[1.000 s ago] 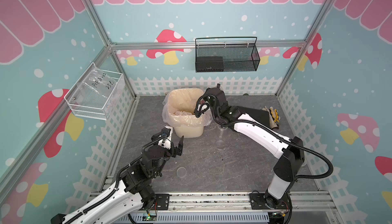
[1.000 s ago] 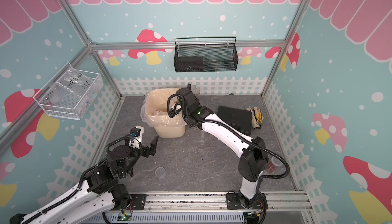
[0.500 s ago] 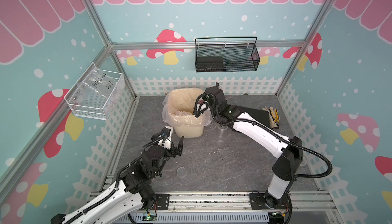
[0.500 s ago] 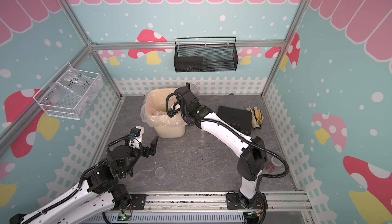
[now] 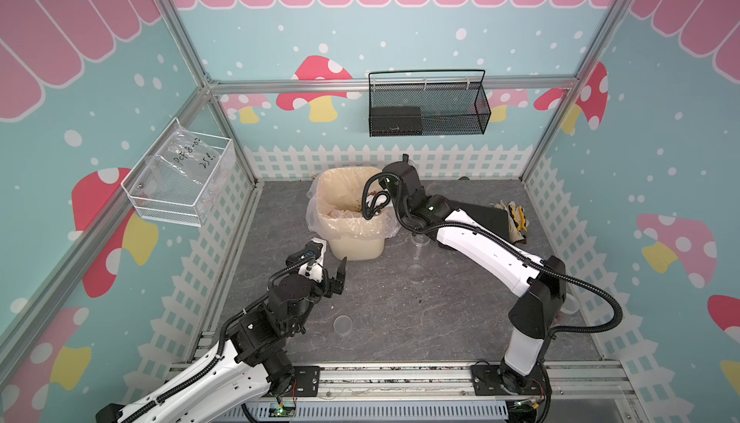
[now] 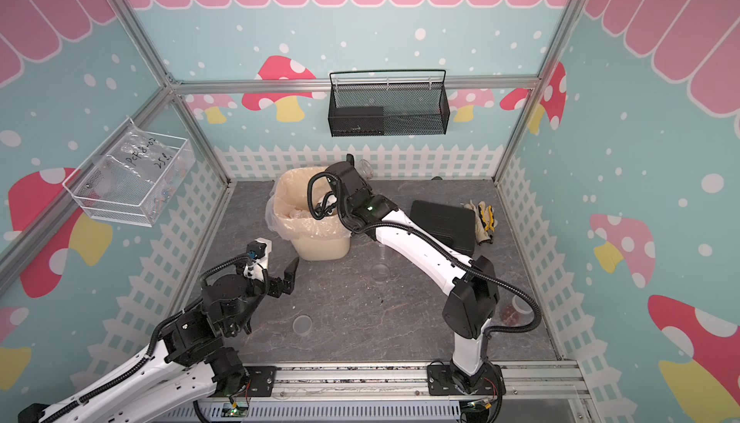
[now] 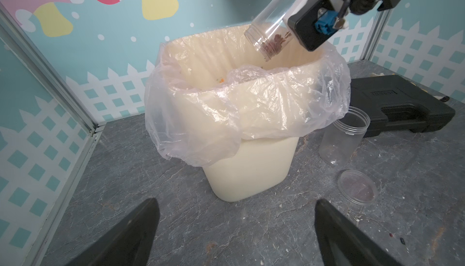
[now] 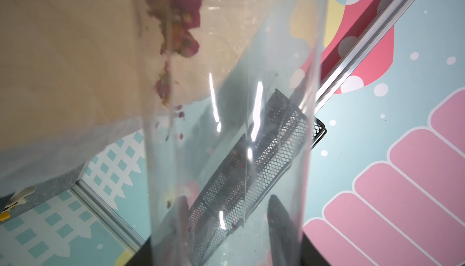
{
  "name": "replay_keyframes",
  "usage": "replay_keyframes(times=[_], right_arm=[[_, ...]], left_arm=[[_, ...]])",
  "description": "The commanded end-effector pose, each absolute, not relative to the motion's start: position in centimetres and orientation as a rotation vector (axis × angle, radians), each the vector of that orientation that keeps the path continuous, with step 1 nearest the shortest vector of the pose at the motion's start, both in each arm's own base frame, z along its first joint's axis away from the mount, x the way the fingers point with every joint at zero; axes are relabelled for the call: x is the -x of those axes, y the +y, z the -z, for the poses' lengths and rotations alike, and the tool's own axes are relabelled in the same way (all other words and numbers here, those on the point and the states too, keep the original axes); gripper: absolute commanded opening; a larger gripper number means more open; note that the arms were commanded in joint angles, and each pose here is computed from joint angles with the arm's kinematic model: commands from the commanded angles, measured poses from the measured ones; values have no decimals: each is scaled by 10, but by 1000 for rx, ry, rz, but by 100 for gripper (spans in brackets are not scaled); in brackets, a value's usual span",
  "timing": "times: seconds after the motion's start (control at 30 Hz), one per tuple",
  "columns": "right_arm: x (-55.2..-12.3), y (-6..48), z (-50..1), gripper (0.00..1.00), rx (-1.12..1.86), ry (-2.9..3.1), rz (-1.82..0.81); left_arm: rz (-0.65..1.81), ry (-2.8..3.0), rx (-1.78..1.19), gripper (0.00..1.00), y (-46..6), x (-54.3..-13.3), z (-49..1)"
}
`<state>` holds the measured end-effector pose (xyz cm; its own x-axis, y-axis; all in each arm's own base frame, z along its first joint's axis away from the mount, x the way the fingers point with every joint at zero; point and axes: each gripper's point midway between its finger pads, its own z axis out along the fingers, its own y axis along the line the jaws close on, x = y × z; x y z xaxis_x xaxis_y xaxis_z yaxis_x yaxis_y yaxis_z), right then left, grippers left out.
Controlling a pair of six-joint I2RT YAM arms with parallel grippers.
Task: Empty the moldy dried flower tea in the jars
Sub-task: Pour the moldy dried flower tea into the trash bin.
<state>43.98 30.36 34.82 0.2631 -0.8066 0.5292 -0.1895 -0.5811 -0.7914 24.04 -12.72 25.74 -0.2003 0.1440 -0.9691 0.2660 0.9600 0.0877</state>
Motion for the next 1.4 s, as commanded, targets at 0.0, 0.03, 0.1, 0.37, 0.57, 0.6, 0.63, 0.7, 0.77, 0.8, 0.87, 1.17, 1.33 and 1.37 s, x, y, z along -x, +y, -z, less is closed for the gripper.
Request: replay_keyframes(times=[0.0,0.03,0.1,0.37,0.57,0.6,0.63,0.7,0.77,0.8,0.87,1.17,1.33,1.37], right_arm=[[-440,304,-355,0,1927,908,1334],[-440,304,-353,0,1936,907,1331],[-443,300,-358,0,1909,935,1331],[-442,305,-352,0,1931,927,1301],[-443,301,-350,0,1900,989,1253],[-443,301,-349,0,1897,998,1244],[-444,299,-351,0,1879,1016,1233],[-445,296,-355,0,1844,1046,1212],[-442,299,-352,0,1835,1064,1156],[-441,301,-354,0,1810,1091,1112],[-440,301,-356,0,1770,1150,1030],[-430,295,-369,0,1580,1318,631],[-423,295,-366,0,1501,1368,367],[-421,295,-364,0,1480,1372,309]], left_arm=[[104,1781,-291,98,-122,-239,-258],[102,1782,-294,98,-122,-240,-258],[101,1780,-292,98,-122,-240,-259],[99,1784,-295,98,-122,-240,-257],[98,1786,-296,98,-122,-240,-257],[95,1787,-297,98,-123,-240,-257],[95,1786,-296,98,-122,-240,-257],[96,1788,-297,98,-123,-240,-256],[96,1787,-297,98,-123,-240,-257],[93,1789,-298,98,-122,-240,-256],[95,1785,-295,98,-122,-240,-257],[90,1789,-296,98,-122,-241,-256],[87,1793,-300,98,-123,-241,-254],[86,1794,-300,98,-123,-241,-254]])
